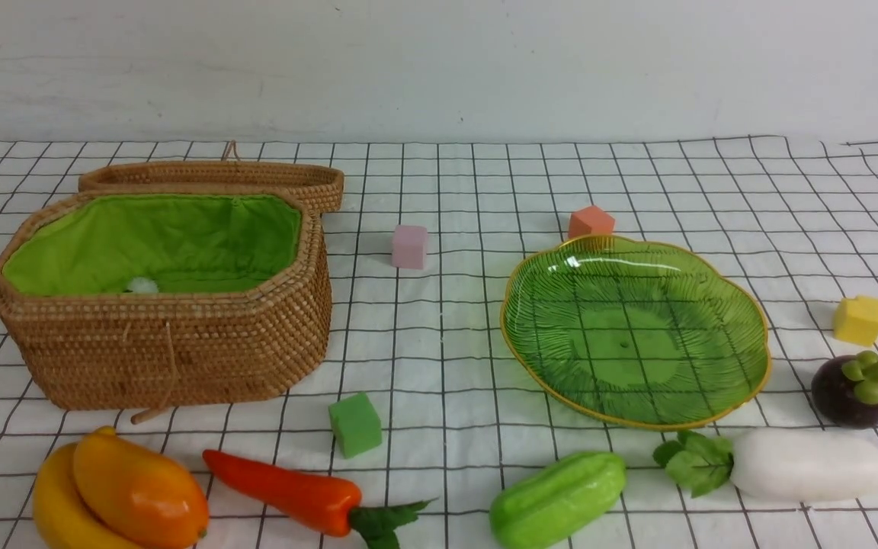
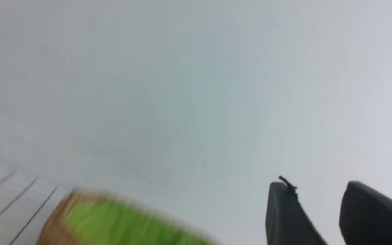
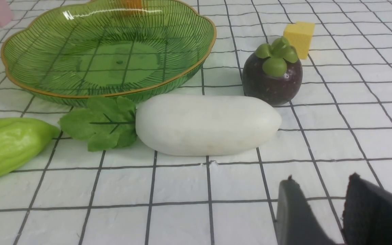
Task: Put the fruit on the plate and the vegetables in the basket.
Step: Grab the mango with your left arm and place it on the right plate
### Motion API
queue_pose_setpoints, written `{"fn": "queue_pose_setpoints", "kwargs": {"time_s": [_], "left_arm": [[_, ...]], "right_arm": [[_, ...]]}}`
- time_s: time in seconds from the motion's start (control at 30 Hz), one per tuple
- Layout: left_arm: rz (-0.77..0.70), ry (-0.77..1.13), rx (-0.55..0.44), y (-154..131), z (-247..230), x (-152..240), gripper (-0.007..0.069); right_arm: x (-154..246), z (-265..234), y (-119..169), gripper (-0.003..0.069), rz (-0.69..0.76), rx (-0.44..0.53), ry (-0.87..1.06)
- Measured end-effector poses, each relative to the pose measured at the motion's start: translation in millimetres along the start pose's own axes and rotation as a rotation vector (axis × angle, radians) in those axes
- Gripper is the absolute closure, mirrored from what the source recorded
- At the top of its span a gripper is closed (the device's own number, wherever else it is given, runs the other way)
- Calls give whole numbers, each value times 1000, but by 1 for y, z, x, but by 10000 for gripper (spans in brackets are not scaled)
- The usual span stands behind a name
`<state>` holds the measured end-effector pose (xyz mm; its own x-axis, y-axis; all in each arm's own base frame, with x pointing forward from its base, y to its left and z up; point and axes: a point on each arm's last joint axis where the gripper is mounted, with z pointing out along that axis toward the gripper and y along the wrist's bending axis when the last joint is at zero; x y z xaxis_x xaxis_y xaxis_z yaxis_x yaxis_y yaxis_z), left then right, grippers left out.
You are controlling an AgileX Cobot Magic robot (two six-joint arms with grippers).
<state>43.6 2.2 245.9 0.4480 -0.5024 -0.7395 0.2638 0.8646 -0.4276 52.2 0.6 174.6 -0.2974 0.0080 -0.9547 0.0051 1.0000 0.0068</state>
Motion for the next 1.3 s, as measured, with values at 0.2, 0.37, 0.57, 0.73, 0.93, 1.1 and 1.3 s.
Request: {"fn": "queue_pose_setpoints", "kwargs": {"time_s": [0.2, 0.37, 0.57, 0.73, 0.93, 1.1, 1.3], "left_arm": [[-129, -249, 112, -34, 14, -68, 387], [-152, -143, 123, -89, 57, -156, 387], [-75, 406, -95, -102, 124, -152, 387], [88, 718, -247, -77, 155, -108, 387], [84, 1080, -433, -43, 187, -40, 387], [-84, 1369, -718, -16, 193, 17, 368], [-91, 1598, -915, 15, 195, 74, 201]], "right_arm": [[0, 0, 0, 414, 0, 0, 0], [0, 0, 0, 414, 0, 0, 0], [0, 0, 0, 414, 0, 0, 0], [0, 0, 0, 414, 0, 0, 0], [0, 0, 0, 414, 0, 0, 0], [0, 0, 0, 414, 0, 0, 0], [0, 0, 0, 414, 0, 0, 0]]}}
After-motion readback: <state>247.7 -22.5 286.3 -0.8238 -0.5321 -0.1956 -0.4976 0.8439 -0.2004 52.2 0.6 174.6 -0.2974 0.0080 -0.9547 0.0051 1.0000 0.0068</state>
